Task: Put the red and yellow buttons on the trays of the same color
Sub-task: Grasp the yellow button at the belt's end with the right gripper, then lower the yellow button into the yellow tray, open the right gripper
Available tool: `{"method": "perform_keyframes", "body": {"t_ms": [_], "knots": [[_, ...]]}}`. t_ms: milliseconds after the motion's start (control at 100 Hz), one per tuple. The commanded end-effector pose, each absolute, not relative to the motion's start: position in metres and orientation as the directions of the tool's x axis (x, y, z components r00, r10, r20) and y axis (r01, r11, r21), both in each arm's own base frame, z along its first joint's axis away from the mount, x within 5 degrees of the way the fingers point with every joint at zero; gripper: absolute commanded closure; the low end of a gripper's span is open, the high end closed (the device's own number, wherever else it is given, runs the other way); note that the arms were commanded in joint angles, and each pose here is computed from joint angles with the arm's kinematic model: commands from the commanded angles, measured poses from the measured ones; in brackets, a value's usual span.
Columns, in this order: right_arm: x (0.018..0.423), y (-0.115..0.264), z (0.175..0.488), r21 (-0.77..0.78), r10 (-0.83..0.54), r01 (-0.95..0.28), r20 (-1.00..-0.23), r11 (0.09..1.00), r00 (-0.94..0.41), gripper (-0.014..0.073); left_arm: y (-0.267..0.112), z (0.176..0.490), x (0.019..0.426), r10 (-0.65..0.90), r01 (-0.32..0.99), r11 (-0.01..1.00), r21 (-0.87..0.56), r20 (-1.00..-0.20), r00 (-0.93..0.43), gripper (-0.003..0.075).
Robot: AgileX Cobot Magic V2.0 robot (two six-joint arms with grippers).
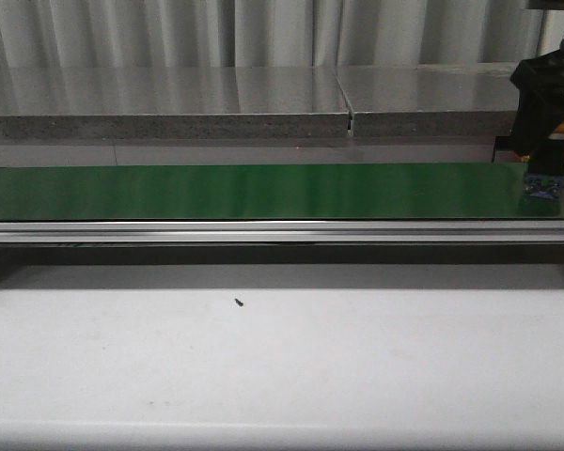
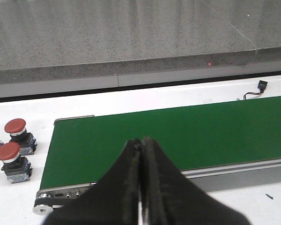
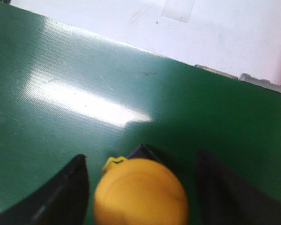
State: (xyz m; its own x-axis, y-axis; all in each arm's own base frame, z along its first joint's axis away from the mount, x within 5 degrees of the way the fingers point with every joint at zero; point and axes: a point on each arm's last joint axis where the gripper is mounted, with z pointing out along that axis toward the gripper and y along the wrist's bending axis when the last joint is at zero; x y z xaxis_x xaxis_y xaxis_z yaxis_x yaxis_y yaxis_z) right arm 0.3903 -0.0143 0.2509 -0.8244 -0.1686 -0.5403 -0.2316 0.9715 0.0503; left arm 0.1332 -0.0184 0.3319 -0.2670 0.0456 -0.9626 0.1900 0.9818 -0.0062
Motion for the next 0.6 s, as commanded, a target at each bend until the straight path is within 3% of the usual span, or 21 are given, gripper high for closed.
{"method": "perform_keyframes", "body": {"t_ms": [0, 120, 330, 590], "knots": [[0.391, -0.013, 0.282, 0.026, -0.164, -0.232, -0.63, 0.972, -0.759, 0.03, -0.017, 0.346, 0.134, 0.017, 0.171, 0.985, -0.015, -0.983, -0.185, 0.0739], [0.389, -0.014, 0.282, 0.036, -0.163, -0.233, -0.614, 0.972, -0.772, 0.0424, -0.017, 0.346, 0.134, 0.017, 0.171, 0.985, -0.015, -0.983, -0.185, 0.0739], [0.371, -0.032, 0.307, 0.05, -0.103, -0.173, -0.634, 0.984, -0.767, 0.043, -0.017, 0.346, 0.134, 0.017, 0.171, 0.985, -0.015, -0.983, -0.185, 0.0739], [0.326, -0.099, 0.35, 0.068, 0.09, 0.06, -0.675, 0.996, -0.732, 0.043, -0.017, 0.346, 0.134, 0.017, 0.171, 0.985, -0.015, -0.983, -0.185, 0.0739]]}}
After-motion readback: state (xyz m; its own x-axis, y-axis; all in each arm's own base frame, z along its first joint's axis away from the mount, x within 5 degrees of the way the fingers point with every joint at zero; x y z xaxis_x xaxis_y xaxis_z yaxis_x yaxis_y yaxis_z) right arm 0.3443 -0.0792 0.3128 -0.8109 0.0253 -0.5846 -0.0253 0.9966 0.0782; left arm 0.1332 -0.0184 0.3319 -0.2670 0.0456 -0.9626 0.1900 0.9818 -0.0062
